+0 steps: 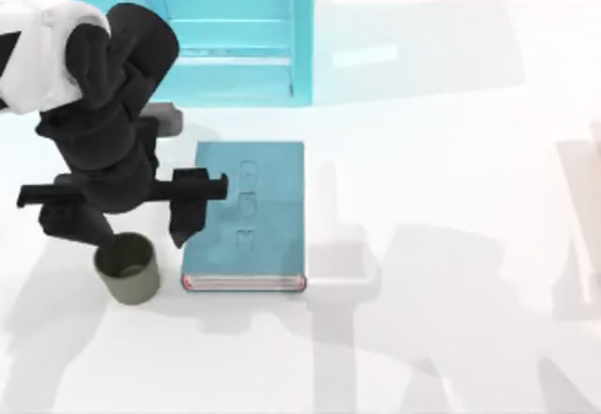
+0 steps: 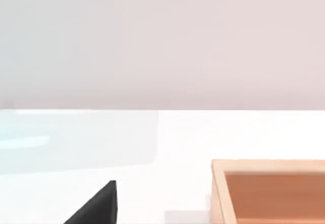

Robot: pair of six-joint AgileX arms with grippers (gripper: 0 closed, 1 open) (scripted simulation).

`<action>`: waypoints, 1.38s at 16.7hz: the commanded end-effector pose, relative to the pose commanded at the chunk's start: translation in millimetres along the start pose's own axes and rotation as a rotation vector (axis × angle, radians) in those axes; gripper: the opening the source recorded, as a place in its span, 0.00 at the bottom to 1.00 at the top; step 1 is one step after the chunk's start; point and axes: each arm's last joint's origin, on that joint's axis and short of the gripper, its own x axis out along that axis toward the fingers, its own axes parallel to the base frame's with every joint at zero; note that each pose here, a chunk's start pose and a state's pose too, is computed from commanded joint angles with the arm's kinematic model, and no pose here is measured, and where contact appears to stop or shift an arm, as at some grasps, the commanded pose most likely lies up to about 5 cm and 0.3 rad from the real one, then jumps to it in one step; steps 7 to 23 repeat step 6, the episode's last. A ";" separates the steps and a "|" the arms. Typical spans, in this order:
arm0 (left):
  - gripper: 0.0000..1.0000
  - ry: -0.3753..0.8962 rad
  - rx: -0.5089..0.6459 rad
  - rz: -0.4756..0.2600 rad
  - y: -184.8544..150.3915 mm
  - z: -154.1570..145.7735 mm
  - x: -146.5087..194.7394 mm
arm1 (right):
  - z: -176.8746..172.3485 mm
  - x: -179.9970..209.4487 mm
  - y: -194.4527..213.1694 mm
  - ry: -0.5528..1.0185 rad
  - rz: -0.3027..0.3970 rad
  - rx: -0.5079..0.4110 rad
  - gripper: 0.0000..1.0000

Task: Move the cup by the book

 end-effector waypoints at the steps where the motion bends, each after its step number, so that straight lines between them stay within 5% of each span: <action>1: 1.00 0.000 0.000 0.000 0.0 0.0 0.0 | 0.0 0.0 0.0 0.000 0.000 0.000 1.00; 23: 1.00 0.000 0.000 0.000 0.0 0.0 0.0 | 0.0 0.0 0.0 0.000 0.000 0.000 1.00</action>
